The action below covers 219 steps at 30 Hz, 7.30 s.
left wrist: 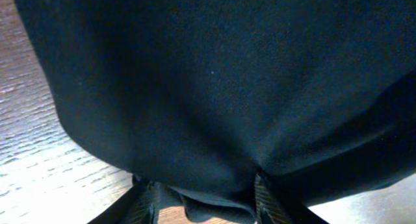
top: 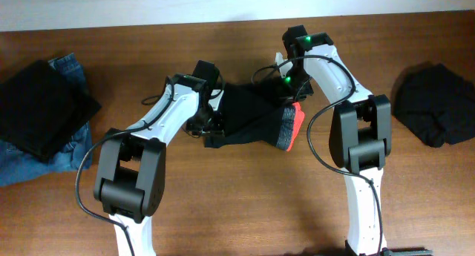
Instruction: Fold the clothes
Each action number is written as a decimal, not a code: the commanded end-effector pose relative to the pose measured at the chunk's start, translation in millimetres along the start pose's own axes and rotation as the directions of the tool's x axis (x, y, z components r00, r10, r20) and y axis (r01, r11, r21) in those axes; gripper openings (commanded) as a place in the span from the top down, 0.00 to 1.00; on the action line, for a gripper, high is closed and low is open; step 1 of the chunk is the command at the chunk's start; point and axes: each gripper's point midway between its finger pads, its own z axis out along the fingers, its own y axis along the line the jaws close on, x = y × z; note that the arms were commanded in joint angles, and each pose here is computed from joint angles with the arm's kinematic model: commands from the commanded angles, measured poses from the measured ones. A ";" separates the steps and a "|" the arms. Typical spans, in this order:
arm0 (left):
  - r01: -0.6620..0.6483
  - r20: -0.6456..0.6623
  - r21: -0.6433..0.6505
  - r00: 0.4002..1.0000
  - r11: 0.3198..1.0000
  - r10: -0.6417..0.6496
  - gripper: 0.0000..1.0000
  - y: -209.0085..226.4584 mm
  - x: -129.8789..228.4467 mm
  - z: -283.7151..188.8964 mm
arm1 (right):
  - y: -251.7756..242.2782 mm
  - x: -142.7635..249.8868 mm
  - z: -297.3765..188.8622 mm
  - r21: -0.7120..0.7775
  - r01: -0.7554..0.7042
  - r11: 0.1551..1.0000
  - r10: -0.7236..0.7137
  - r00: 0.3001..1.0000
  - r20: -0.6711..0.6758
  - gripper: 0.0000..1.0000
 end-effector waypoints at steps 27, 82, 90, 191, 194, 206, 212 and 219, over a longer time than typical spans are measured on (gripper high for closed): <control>-0.001 0.280 0.015 0.960 1.000 -0.003 0.27 30.9 -81.8 -70.9 | 4.0 -8.1 -102.5 0.032 0.010 0.999 -0.012 0.998 0.067 0.61; 0.036 0.102 0.234 0.993 0.971 -0.062 1.00 34.5 -72.1 3.3 | 12.2 29.5 8.8 -0.076 0.036 0.996 -0.045 0.992 -0.115 0.46; 0.221 0.126 0.047 0.966 0.974 -0.225 1.00 137.2 -69.0 -10.1 | 29.3 0.1 -54.7 -0.086 0.080 0.993 -0.078 0.997 0.023 0.38; 0.063 0.221 0.183 0.970 0.981 -0.103 0.59 58.5 -68.5 -126.2 | 69.8 40.3 22.8 -0.354 -0.126 0.927 0.055 0.977 -0.205 0.01; 0.112 0.218 0.092 0.967 0.989 -0.129 0.60 67.1 -67.8 -121.5 | 49.6 28.0 7.0 -0.359 -0.141 0.922 0.088 0.983 -0.159 0.01; 0.308 0.118 0.037 0.943 0.951 -0.310 0.71 72.0 -59.4 -85.8 | -15.3 -2.9 -82.2 -0.241 -0.087 0.967 0.112 0.990 0.090 0.01; 0.387 0.046 0.019 0.921 0.922 -0.388 0.71 78.9 -55.3 -55.1 | -38.3 0.3 -107.9 -0.157 -0.108 0.982 0.131 0.981 0.142 0.01; 0.468 -0.002 -0.058 0.883 0.882 -0.469 0.72 96.5 -50.0 -19.6 | -42.2 7.9 -112.7 -0.155 -0.123 0.980 0.143 0.982 0.125 0.01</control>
